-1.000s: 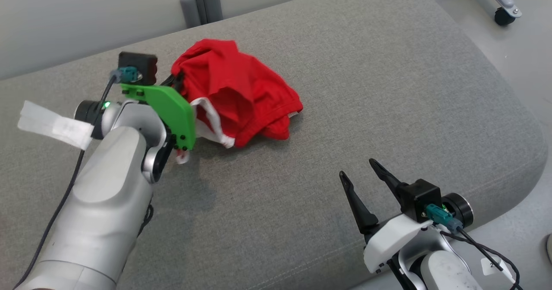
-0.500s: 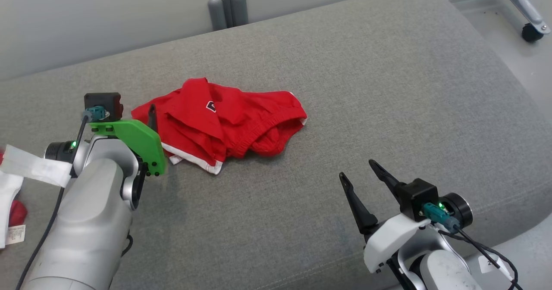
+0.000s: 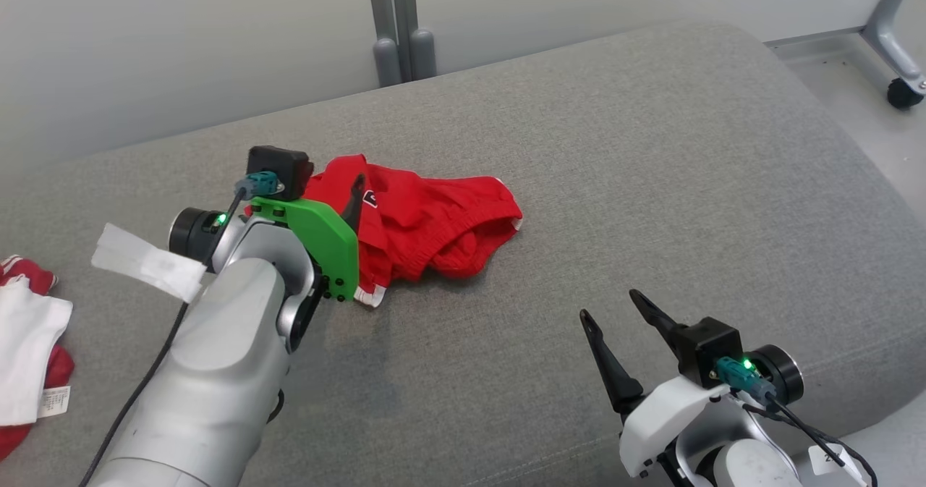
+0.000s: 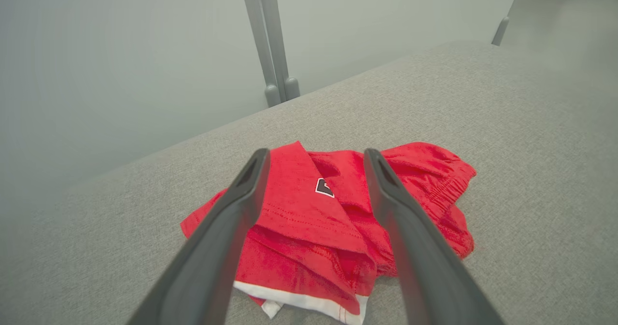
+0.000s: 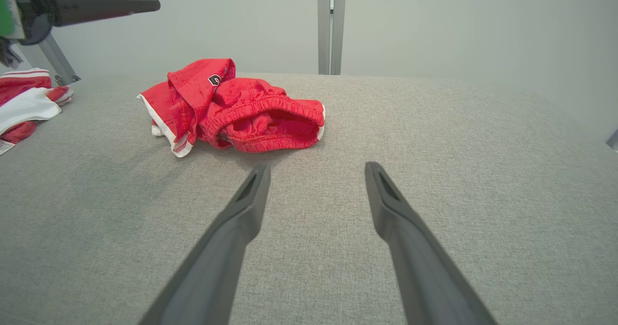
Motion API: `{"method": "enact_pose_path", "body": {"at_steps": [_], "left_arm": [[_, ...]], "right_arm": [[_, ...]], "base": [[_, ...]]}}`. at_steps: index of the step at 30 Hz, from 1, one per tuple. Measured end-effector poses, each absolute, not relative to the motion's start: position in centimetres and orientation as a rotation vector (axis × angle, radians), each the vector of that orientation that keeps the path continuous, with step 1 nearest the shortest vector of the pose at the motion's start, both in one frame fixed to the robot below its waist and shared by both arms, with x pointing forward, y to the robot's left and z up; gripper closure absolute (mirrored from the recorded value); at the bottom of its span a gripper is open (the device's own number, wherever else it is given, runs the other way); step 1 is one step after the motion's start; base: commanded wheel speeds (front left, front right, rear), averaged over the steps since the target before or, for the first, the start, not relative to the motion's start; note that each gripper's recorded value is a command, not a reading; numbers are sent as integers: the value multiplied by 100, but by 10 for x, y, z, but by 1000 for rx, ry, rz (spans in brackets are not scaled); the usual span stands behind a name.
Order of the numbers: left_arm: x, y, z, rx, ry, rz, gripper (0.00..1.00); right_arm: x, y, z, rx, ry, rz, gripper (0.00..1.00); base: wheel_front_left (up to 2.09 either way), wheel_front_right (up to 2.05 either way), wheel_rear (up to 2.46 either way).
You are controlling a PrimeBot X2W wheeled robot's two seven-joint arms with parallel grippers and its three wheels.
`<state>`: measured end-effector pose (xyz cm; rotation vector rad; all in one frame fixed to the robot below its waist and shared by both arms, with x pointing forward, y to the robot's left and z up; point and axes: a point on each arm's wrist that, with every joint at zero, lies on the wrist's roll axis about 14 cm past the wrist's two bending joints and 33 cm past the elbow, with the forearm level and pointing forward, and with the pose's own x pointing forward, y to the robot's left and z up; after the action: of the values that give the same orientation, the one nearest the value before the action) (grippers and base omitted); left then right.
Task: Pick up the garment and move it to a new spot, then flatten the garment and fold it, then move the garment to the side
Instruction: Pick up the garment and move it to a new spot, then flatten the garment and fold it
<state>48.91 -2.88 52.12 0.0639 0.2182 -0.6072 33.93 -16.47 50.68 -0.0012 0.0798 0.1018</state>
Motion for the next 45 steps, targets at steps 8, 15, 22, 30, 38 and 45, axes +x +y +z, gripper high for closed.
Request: {"method": "enact_pose_path", "body": {"at_steps": [8, 15, 22, 30, 38, 45], "left_arm": [[467, -91, 512, 116, 258, -775, 0], [445, -142, 496, 194, 285, -933, 0], [441, -172, 485, 304, 261, -1016, 0], [455, -176, 450, 402, 314, -1026, 0], [472, -161, 419, 429, 389, -985, 100], [475, -163, 440, 260, 334, -973, 100]], "right_arm": [[328, -187, 508, -2, 81, 26, 0], [318, -213, 503, 1, 96, -63, 0], [312, -231, 498, 5, 109, -125, 0], [309, -247, 485, 9, 149, -181, 0], [312, -250, 474, 13, 182, -191, 0], [321, -241, 474, 18, 173, -155, 0]], "base": [[0, 0, 0], [0, 0, 0], [0, 0, 0], [0, 0, 0], [0, 0, 0], [0, 0, 0]]}}
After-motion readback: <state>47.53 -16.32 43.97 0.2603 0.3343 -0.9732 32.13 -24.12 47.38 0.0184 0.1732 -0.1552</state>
